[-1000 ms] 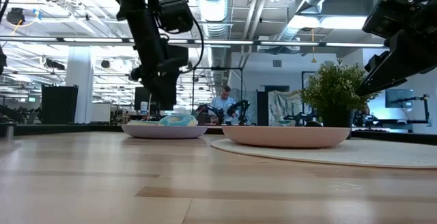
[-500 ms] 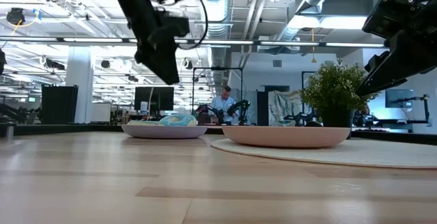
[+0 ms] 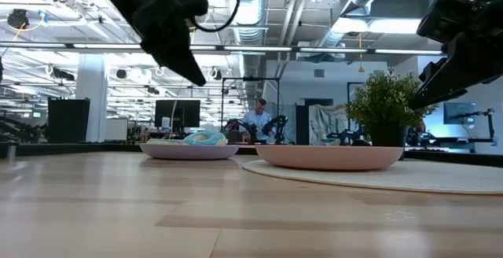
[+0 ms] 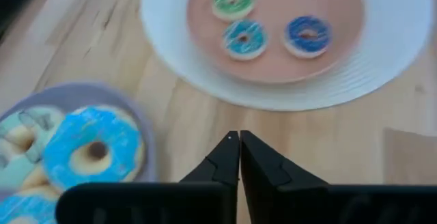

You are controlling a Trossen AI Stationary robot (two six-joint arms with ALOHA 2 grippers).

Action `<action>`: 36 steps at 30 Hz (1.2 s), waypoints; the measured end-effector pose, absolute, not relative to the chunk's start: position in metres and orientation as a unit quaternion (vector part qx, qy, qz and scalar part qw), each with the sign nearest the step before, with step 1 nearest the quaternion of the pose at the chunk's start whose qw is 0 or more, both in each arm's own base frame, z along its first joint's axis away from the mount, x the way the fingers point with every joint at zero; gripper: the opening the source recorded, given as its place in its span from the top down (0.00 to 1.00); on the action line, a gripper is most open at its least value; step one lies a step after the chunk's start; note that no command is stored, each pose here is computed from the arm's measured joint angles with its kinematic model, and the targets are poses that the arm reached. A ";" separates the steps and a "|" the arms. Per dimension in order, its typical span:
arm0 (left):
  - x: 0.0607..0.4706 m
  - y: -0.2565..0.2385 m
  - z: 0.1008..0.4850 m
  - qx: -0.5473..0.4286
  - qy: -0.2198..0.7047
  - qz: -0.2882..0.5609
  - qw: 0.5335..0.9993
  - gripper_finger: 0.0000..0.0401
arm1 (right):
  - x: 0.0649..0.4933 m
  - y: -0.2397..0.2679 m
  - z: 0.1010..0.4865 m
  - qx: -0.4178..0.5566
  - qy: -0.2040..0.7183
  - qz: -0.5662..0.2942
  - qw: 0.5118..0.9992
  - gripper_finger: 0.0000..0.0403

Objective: Pick & Place donuts
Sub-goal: Put the large white donut on the violet plate

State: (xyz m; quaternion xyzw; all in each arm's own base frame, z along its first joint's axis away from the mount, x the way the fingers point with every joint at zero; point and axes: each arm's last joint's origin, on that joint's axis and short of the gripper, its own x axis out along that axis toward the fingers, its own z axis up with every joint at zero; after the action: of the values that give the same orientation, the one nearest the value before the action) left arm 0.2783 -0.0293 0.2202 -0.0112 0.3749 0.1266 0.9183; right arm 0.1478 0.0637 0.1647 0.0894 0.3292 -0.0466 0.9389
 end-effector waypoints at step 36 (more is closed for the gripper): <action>0.215 -0.029 0.190 0.041 0.235 0.032 0.971 1.00 | 0.200 0.120 0.210 0.126 0.569 -0.182 0.792 0.45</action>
State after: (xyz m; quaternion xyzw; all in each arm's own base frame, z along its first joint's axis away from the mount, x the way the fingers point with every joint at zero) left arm 0.2153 -0.0287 0.1898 0.0408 0.2346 0.0320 0.9707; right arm 0.2002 0.1202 0.2095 0.1260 0.5685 -0.1819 0.7923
